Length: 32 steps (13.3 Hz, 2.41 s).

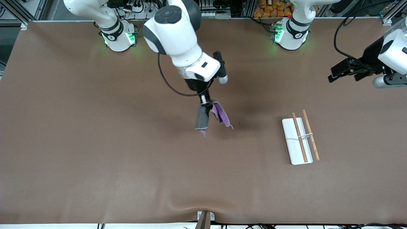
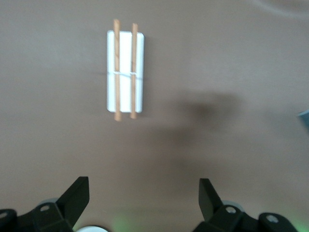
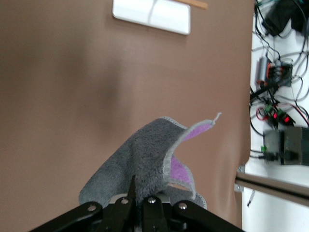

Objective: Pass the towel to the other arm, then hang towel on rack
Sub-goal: 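Lift the towel with the right gripper toward the table middle, then reach the left gripper toward the towel hanging from the right gripper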

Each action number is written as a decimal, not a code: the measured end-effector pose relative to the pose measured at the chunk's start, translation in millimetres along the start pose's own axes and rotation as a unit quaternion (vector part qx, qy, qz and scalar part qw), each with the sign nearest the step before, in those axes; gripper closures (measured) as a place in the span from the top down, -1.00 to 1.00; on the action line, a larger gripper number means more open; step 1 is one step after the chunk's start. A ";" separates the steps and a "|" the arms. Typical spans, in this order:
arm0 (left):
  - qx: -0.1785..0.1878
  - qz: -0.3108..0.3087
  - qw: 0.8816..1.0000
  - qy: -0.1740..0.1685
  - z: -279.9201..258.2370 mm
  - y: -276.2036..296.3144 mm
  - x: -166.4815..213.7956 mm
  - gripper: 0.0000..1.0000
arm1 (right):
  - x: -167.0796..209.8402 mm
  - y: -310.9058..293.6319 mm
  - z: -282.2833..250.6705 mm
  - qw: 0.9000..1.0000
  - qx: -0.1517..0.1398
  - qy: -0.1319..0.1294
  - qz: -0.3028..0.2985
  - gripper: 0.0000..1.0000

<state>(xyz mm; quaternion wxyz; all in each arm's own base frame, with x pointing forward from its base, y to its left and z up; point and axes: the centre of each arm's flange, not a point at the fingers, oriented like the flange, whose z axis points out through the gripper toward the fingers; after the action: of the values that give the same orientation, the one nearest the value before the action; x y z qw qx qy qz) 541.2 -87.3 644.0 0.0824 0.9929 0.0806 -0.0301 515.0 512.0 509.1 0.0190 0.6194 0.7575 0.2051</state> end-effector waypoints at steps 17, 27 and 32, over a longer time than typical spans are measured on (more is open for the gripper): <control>-0.169 -0.254 0.933 -0.191 94.0 160.2 7.2 1.00 | 8.7 -5.8 0.0 1.000 -0.003 -0.005 -0.002 -0.93; -0.199 -0.350 0.897 -0.180 176.7 208.9 57.4 1.00 | 8.6 -5.8 0.0 1.000 -0.003 -0.005 -0.002 -0.93; -0.191 -0.354 0.896 -0.189 205.0 216.7 60.7 0.68 | 8.8 -5.9 0.0 1.000 -0.003 -0.005 -0.002 -0.93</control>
<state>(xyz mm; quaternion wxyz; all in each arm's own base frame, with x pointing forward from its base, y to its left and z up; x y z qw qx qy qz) 627.2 -323.3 472.2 0.2682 0.8392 0.4140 -0.2289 507.5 519.5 509.1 0.0248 0.6190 0.7579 0.2046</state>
